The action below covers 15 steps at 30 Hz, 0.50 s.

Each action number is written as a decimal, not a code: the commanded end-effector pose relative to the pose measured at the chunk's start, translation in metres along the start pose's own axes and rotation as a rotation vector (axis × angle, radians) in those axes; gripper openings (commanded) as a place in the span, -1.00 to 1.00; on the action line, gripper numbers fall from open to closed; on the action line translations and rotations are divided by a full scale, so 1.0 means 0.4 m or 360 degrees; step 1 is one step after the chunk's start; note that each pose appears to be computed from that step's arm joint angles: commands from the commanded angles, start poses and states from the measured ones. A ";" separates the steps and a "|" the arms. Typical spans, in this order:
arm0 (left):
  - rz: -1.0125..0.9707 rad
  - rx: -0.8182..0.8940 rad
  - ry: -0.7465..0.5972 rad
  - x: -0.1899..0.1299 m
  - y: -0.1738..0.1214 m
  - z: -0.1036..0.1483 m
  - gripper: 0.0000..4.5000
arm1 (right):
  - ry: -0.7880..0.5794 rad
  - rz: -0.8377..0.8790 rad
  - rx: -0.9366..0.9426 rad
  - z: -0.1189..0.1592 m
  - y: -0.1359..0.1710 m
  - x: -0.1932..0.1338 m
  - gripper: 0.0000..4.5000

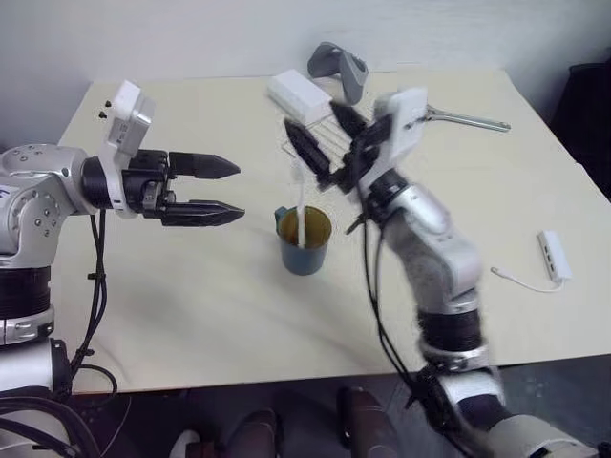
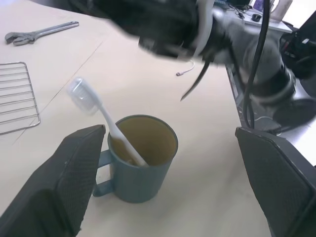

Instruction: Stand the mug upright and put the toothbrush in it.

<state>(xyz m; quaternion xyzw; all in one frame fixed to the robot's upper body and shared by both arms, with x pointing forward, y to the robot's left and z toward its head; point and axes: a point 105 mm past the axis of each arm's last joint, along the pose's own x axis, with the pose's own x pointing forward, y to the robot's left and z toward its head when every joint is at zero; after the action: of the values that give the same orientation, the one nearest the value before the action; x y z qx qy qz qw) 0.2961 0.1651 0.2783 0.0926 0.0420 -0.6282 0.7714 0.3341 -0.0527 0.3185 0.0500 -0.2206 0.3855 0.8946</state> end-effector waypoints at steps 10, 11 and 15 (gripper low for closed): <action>0.0100 0.0169 0.0400 -0.138 -0.025 -0.043 1.00 | 0.1189 0.0578 -0.0251 0.053 -0.088 -0.408 0.99; 0.0107 0.0173 0.0432 -0.152 -0.024 -0.045 1.00 | 0.1215 0.0579 -0.0241 0.058 -0.093 -0.420 0.99; 0.0172 0.0193 0.0444 -0.183 -0.009 -0.035 1.00 | 0.1234 0.0560 -0.0243 0.057 -0.110 -0.442 0.99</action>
<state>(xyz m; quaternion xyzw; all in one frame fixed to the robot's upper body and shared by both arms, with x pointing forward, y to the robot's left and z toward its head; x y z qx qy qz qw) 0.2792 0.2333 0.2659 0.2110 0.1237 -0.5767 0.7795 0.2525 -0.2055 0.2591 -0.1909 0.1139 0.5056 0.8336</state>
